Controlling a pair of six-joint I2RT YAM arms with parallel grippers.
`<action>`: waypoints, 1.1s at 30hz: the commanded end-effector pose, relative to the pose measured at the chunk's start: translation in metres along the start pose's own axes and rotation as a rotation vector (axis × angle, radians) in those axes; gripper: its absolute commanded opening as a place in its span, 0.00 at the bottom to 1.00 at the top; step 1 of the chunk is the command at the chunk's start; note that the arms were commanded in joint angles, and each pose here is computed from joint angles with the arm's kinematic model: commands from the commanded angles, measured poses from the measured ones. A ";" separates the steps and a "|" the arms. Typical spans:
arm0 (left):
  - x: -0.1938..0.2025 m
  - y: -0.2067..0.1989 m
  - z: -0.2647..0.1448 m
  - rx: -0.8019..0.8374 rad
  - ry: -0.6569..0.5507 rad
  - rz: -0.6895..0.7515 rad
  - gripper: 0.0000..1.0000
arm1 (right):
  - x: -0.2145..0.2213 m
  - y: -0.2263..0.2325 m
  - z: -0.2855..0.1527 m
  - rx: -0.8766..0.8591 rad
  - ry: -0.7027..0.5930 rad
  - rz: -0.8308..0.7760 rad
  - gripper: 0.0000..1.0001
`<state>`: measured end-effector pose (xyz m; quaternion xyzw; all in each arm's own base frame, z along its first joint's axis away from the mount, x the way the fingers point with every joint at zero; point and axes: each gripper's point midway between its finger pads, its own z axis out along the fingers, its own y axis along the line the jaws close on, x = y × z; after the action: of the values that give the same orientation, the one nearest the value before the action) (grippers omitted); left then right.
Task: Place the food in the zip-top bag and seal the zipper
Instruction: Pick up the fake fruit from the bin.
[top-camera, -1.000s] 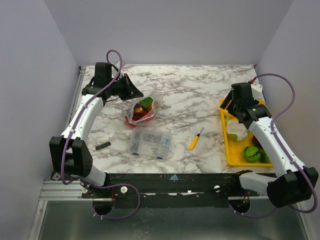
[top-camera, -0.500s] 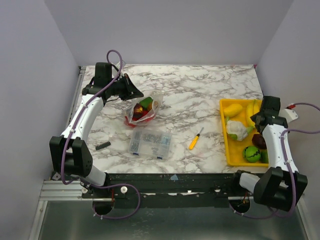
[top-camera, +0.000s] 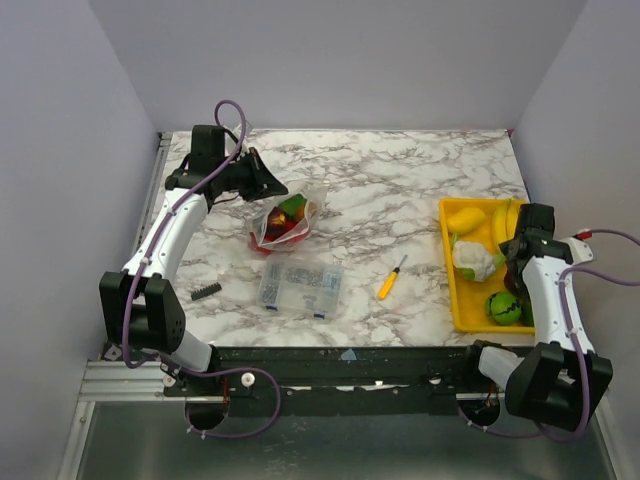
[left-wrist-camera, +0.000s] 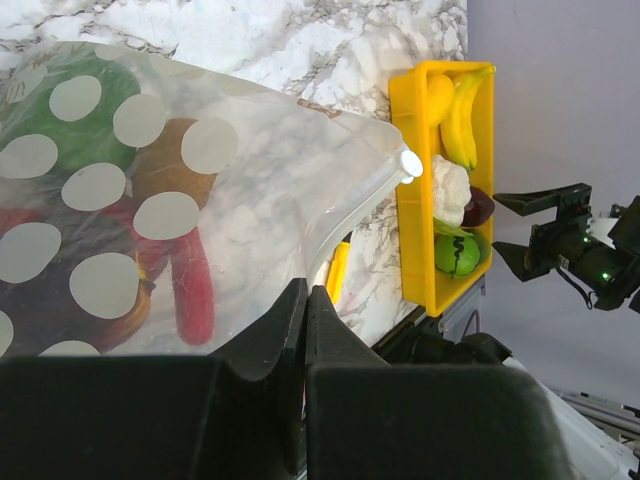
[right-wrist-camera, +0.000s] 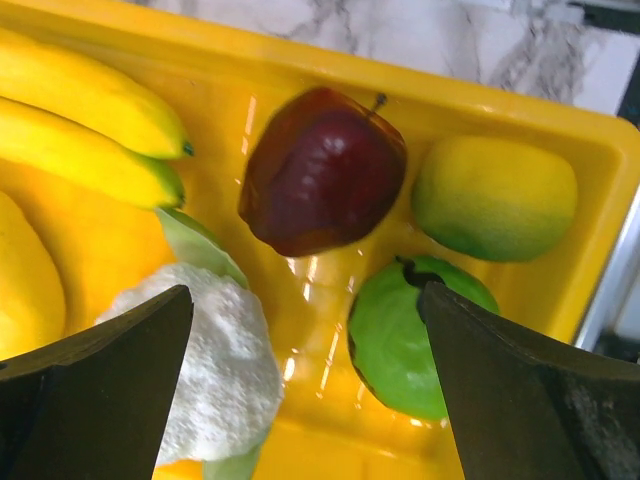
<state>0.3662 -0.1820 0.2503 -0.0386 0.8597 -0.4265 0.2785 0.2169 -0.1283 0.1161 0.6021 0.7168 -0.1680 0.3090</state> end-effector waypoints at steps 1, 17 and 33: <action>0.001 -0.002 0.004 0.006 0.011 0.009 0.00 | 0.020 -0.028 -0.019 0.113 0.133 0.014 1.00; 0.001 -0.005 0.001 0.011 0.004 0.021 0.00 | 0.061 -0.057 0.005 0.306 0.272 -0.137 1.00; 0.000 -0.009 -0.003 0.013 -0.004 0.032 0.00 | 0.092 -0.052 0.038 0.325 0.341 -0.175 0.90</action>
<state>0.3659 -0.1838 0.2485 -0.0372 0.8606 -0.4267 0.2755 0.1587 -0.0926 0.0288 0.5903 0.7755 -0.2161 0.0585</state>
